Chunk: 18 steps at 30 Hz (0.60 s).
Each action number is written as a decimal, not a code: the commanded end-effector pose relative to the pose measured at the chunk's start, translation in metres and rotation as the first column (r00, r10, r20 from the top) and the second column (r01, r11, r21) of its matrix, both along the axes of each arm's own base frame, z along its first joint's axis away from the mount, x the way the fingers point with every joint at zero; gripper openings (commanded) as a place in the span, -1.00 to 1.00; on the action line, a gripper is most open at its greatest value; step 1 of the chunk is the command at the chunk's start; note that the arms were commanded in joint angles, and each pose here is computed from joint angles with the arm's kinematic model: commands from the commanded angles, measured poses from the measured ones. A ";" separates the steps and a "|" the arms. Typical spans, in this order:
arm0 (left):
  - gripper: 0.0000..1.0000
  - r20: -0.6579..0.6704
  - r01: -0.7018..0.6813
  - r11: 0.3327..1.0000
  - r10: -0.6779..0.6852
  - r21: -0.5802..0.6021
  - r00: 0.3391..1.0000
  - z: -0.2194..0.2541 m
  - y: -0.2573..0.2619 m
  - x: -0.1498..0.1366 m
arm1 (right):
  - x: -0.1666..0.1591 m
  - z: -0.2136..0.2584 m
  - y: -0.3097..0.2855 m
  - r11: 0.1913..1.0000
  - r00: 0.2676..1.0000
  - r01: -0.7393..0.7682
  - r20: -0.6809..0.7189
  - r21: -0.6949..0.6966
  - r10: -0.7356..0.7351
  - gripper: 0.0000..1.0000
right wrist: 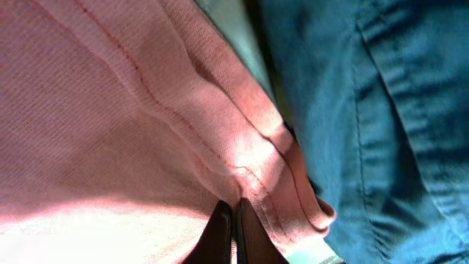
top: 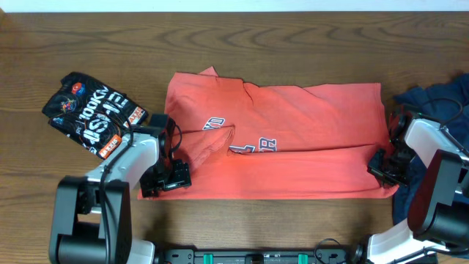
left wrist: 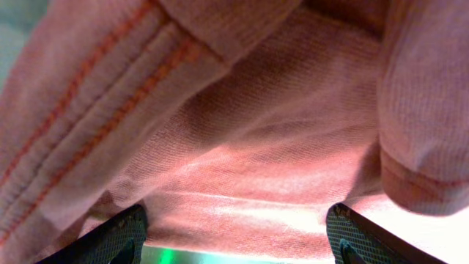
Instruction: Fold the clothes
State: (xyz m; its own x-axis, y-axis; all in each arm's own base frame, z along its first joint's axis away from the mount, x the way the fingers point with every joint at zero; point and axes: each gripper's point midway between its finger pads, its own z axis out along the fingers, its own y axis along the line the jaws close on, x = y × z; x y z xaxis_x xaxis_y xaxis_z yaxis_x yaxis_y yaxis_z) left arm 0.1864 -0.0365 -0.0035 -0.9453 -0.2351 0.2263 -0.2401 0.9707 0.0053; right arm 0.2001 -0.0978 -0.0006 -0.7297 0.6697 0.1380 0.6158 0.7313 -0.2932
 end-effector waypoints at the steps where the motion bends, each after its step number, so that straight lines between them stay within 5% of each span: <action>1: 0.59 0.072 0.001 1.000 0.000 -0.013 0.997 0.017 0.000 0.007 | 0.005 0.019 -0.011 0.997 0.996 0.039 0.079 -0.062 -0.034 -0.97; 4: 0.63 0.213 0.010 0.999 -0.003 -0.030 0.977 0.046 -0.003 0.032 | 0.022 0.042 -0.013 0.996 0.979 0.043 0.200 -0.075 -0.027 -0.87; 5: 0.84 0.269 0.012 0.999 -0.002 -0.036 0.963 0.058 -0.004 0.043 | 0.033 0.051 -0.011 0.998 0.965 0.026 0.261 -0.065 -0.008 -0.73; 7: 0.96 0.390 0.047 0.998 -0.027 -0.044 0.920 0.084 -0.007 0.070 | 0.060 0.067 -0.003 0.998 0.918 -0.060 0.392 -0.017 0.061 -0.11; 12: 0.96 0.611 0.103 0.994 -0.057 -0.041 0.789 0.139 -0.016 0.141 | 0.109 0.111 0.024 0.969 0.757 -0.241 0.635 0.058 0.150 0.09; 18: 0.96 0.691 0.172 0.985 -0.129 0.007 0.711 0.159 -0.017 0.228 | 0.122 0.123 0.034 0.945 0.699 -0.319 0.692 0.074 0.182 0.15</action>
State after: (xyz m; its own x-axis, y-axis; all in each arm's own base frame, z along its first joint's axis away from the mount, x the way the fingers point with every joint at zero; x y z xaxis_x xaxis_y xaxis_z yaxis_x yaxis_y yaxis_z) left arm 0.3831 -0.0564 0.1621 -0.8618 -0.1479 -0.4853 -0.0611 0.9799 -0.1902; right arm 0.3169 -0.0745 0.1152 -0.7887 0.5068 -0.3479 0.4600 0.8620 0.2128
